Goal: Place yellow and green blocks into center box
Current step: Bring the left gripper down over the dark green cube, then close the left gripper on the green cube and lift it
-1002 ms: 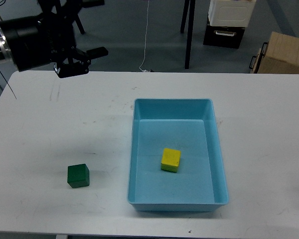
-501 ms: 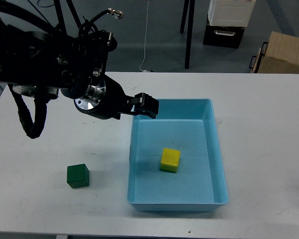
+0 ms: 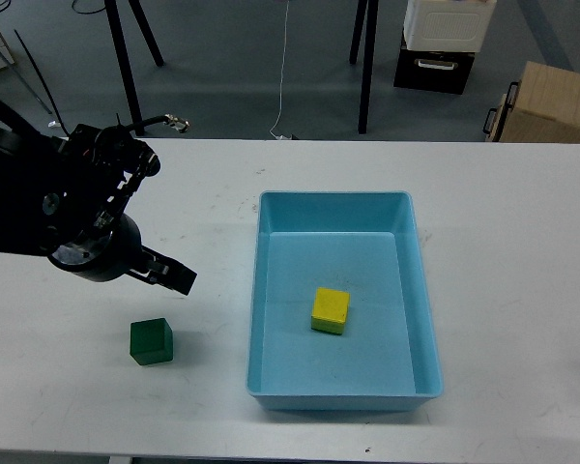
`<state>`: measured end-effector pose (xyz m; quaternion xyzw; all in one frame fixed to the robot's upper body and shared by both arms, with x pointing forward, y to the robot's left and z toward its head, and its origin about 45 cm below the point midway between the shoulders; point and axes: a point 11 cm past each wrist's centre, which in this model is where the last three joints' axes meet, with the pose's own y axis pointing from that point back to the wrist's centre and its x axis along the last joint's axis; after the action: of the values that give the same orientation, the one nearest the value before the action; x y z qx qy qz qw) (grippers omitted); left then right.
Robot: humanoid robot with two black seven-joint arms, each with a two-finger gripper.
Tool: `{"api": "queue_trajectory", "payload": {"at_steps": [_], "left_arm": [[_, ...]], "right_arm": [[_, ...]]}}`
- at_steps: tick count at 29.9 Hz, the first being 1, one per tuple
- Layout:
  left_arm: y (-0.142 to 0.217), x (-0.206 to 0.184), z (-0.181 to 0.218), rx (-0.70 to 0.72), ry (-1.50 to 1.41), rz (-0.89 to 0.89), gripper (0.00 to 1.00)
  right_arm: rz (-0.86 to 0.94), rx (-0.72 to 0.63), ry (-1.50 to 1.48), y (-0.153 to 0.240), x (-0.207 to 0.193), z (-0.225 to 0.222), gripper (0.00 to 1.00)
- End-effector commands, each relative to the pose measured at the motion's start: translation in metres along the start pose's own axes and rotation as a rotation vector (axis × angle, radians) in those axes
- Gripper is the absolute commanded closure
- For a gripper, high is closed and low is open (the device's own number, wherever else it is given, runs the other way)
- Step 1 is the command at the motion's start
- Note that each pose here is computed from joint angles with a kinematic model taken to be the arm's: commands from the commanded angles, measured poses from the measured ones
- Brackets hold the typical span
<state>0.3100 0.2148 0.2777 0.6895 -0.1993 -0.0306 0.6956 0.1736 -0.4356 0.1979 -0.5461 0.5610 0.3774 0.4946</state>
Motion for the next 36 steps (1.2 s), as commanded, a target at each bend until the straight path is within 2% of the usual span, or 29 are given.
{"api": "queue_trajectory", "payload": {"at_steps": [1,5,11,23,36], "left_arm": [[-0.015,-0.002,-0.014,-0.015,0.069,-0.009,0.0],[-0.042,-0.009,-0.028,-0.083,0.197,-0.016,0.0],[-0.081,-0.039,-0.051,-0.121,0.352,-0.054,0.0],[-0.083,-0.039,-0.046,-0.144,0.371,-0.024,0.0],[-0.1,-0.051,-0.033,-0.157,0.356,-0.029,0.03]], "right_arm": [[0.019,0.003,0.002,0.002,0.006,-0.002,0.01],[0.037,0.002,-0.001,0.002,0.013,-0.001,0.01],[0.043,-0.015,-0.01,0.002,0.016,0.005,0.01],[0.037,-0.019,0.0,0.0,0.013,0.003,0.01],[0.036,-0.02,0.002,0.002,0.012,0.003,0.01]]}}
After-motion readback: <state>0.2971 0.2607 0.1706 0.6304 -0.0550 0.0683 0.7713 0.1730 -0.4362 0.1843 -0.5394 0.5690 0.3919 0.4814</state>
